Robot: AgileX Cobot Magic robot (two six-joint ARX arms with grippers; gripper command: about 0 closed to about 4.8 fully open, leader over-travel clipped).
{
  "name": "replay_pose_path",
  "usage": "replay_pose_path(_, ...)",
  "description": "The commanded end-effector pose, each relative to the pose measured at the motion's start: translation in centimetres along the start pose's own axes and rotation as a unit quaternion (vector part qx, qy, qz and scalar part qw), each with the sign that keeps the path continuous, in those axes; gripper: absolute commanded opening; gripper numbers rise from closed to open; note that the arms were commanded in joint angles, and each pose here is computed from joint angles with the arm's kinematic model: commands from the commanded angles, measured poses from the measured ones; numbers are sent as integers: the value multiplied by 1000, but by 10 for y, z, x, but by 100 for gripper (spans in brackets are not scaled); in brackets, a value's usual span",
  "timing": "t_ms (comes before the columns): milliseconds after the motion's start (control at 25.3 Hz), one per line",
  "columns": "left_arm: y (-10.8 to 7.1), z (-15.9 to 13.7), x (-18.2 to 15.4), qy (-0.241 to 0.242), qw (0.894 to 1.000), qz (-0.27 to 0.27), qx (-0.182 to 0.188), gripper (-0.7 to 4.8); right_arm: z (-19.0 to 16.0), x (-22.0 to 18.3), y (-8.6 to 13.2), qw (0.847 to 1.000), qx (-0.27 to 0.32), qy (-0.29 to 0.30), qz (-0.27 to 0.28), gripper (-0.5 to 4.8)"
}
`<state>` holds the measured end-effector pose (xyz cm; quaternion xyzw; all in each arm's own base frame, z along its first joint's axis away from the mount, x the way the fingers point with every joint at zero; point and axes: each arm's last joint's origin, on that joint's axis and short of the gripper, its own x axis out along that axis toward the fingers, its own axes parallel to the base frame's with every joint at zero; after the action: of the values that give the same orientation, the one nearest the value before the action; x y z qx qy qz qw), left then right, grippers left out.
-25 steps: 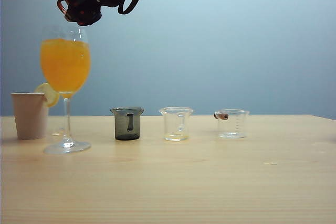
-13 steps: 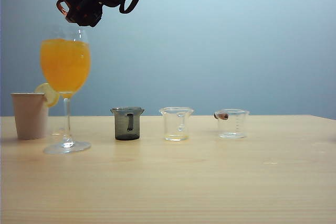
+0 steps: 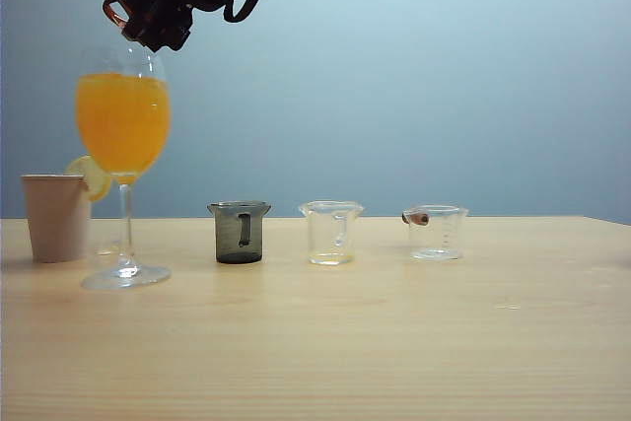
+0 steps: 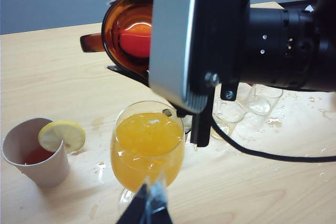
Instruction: Pick up the fourth measuring cup from the left, pour the grenadine inside into the goblet, and finally put the measuring cup back in its original place.
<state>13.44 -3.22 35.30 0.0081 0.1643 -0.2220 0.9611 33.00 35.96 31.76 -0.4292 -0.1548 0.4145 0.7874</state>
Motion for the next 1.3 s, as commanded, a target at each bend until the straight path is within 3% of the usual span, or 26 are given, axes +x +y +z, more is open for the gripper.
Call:
replay_pose_path(39,0,1,-1,-5,1000,-1,1,-4,9,-3,-6,999,-29,-18,-18,199)
replay_pose_path(1302,0,1,-1,-5,1000,-1,1,-4,6,-3,-9,989,-143,-8,-24,199)
